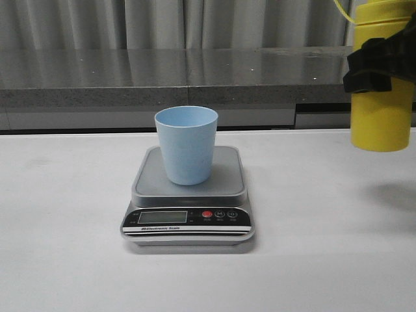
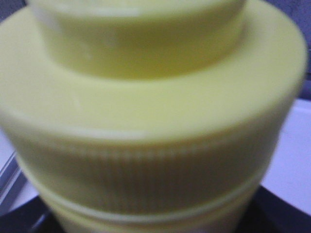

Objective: Pour seasoning into cup on scale with both arms
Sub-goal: 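Lower the yellow bottle onto the table with the right gripper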

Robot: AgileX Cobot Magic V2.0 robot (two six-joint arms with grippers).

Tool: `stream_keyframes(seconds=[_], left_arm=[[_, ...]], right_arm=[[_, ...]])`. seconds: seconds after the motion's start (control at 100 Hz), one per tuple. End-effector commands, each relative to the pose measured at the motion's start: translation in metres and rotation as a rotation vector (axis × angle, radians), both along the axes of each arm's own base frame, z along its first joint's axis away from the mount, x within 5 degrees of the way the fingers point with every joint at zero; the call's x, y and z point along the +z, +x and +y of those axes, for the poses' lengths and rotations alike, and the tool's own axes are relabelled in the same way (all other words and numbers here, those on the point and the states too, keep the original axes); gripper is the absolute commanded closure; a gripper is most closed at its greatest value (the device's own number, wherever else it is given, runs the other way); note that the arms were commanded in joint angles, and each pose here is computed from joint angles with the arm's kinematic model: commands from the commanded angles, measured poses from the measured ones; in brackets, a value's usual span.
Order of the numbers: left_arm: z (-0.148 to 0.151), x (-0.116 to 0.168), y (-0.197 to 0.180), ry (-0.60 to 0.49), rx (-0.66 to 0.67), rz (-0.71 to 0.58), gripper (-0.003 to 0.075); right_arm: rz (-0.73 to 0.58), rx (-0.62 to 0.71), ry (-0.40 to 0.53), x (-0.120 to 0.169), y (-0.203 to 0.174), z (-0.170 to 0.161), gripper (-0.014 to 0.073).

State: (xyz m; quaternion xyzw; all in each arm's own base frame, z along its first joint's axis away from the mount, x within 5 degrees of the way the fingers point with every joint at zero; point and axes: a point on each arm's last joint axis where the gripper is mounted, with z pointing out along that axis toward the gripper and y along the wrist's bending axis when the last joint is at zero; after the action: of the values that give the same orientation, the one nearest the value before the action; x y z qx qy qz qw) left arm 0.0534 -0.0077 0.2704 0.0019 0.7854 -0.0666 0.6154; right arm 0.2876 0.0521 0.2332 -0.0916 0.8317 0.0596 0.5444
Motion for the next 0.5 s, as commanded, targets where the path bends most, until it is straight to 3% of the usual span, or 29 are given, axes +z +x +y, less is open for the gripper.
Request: stream_keyframes(seconds=[0.0,0.2,0.49], left_arm=[[0.001,0.015,0.001,-0.015,0.010,-0.100,0.0741],[0.001,0.015,0.001,-0.015,0.010,-0.100,0.0741],[0.001,0.015,0.001,-0.015,0.010,-0.100,0.0741]], right_arm=[[-0.246,-0.034,0.013,0.022,-0.004,-0.006,0.0253],[-0.293,-0.124,0.030,0.003,-0.013,-0.015,0.0253],[-0.228,-0.136,0.009,-0.034,0.003,-0.014,0.0253]])
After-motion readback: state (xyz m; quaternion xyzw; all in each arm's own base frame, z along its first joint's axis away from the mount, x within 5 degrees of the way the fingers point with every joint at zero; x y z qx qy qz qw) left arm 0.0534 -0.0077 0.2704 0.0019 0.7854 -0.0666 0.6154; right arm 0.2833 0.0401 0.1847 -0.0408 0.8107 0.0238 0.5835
